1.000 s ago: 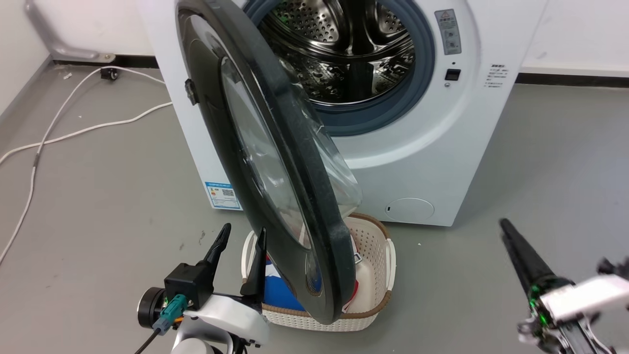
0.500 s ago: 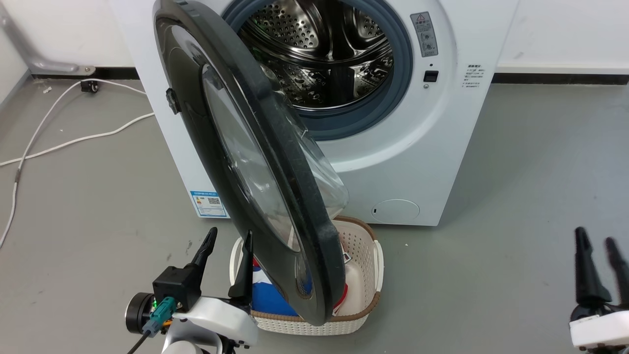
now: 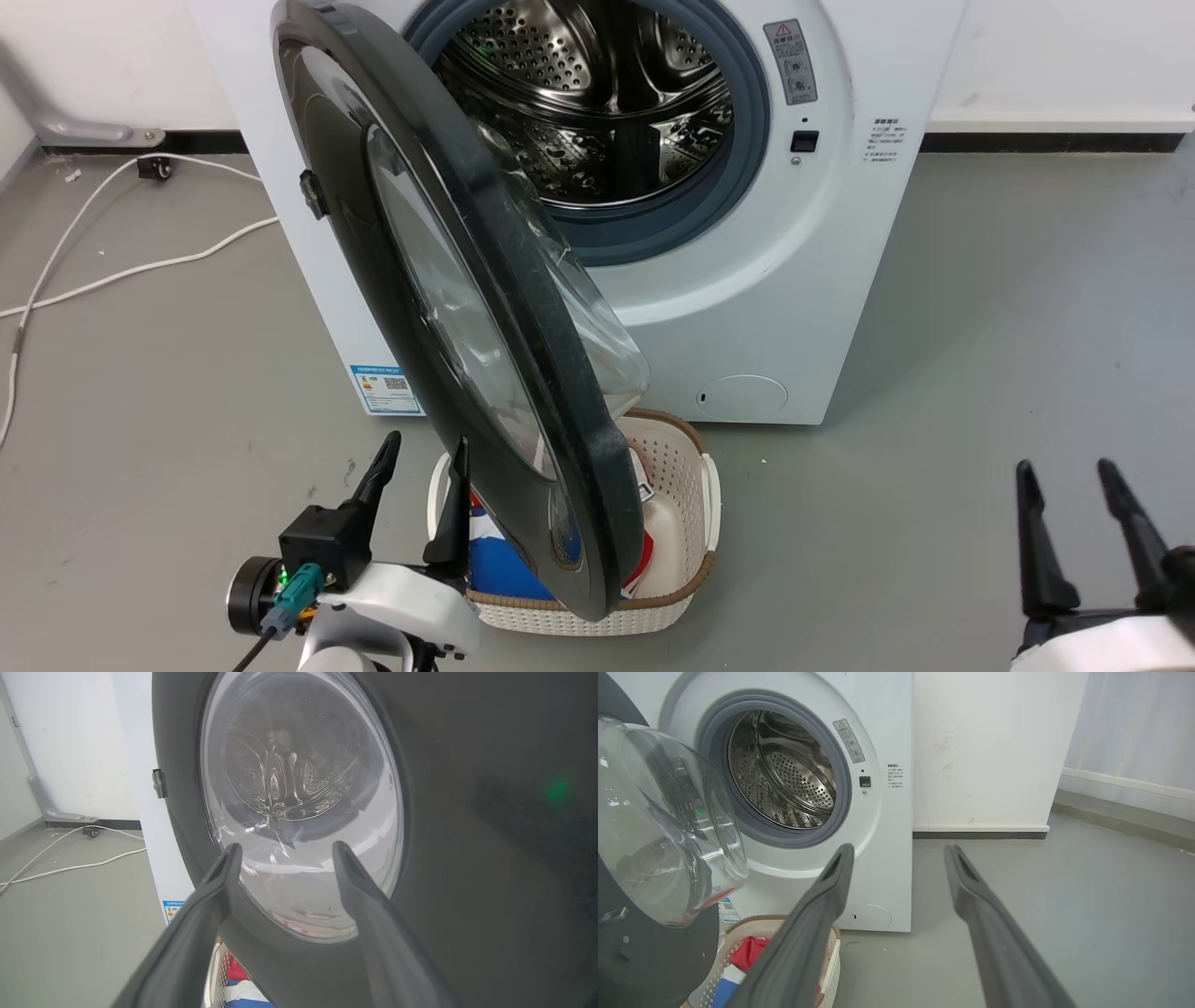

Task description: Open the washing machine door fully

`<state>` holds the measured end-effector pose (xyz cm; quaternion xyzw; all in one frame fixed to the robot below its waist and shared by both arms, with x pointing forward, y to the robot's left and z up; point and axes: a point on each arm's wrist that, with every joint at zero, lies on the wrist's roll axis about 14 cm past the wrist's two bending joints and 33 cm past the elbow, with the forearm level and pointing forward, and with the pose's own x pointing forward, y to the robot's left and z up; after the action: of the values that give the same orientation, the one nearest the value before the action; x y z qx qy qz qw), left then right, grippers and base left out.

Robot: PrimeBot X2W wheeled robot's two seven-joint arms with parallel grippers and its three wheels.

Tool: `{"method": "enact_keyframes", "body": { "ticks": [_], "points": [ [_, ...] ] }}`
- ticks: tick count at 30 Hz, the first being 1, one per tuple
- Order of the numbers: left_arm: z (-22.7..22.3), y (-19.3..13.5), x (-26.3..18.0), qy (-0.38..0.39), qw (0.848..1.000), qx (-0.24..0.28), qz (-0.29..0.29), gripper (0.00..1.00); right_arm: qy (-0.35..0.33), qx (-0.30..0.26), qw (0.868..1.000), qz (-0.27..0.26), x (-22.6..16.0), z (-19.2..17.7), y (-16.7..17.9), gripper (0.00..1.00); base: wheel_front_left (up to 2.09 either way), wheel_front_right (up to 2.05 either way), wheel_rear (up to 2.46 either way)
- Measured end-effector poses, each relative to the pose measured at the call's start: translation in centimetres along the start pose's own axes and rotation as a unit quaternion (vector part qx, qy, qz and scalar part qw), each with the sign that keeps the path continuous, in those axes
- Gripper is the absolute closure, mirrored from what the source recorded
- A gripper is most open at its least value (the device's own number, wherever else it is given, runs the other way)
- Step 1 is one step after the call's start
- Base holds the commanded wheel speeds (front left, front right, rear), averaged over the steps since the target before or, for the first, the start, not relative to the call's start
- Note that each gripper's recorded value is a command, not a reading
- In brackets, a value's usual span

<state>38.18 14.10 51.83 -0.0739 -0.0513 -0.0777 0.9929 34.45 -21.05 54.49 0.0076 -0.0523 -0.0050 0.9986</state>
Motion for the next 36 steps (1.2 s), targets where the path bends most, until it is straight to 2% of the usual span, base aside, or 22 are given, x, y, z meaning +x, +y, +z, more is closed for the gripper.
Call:
{"method": "enact_keyframes", "body": {
  "ticks": [7,26,28,29,36],
  "points": [
    [-0.2,0.0,0.2,0.003,1.000,0.000,0.000,0.00,0.021,0.006,1.000,0.020,-0.5,-1.7,1.6,0.00,0.00,0.00,0.00],
    [-0.7,0.3,0.1,0.012,1.000,0.027,0.004,0.00,0.026,0.012,0.999,0.033,-0.4,-2.2,2.5,0.00,0.00,0.00,0.00],
    [-0.7,0.3,0.1,0.012,1.000,0.025,0.003,0.82,0.024,0.012,0.999,0.034,-0.4,-2.2,2.6,0.00,0.00,0.00,0.00],
    [-0.7,0.3,0.0,0.012,1.000,0.024,0.003,1.00,0.024,0.012,0.999,0.034,-0.4,-2.2,2.6,0.00,0.00,0.00,0.00],
    [-0.7,0.6,-0.1,0.012,1.000,0.022,0.008,1.00,0.023,0.013,0.999,0.038,-0.2,-2.2,2.8,0.00,0.00,0.00,0.00]
  ]
}}
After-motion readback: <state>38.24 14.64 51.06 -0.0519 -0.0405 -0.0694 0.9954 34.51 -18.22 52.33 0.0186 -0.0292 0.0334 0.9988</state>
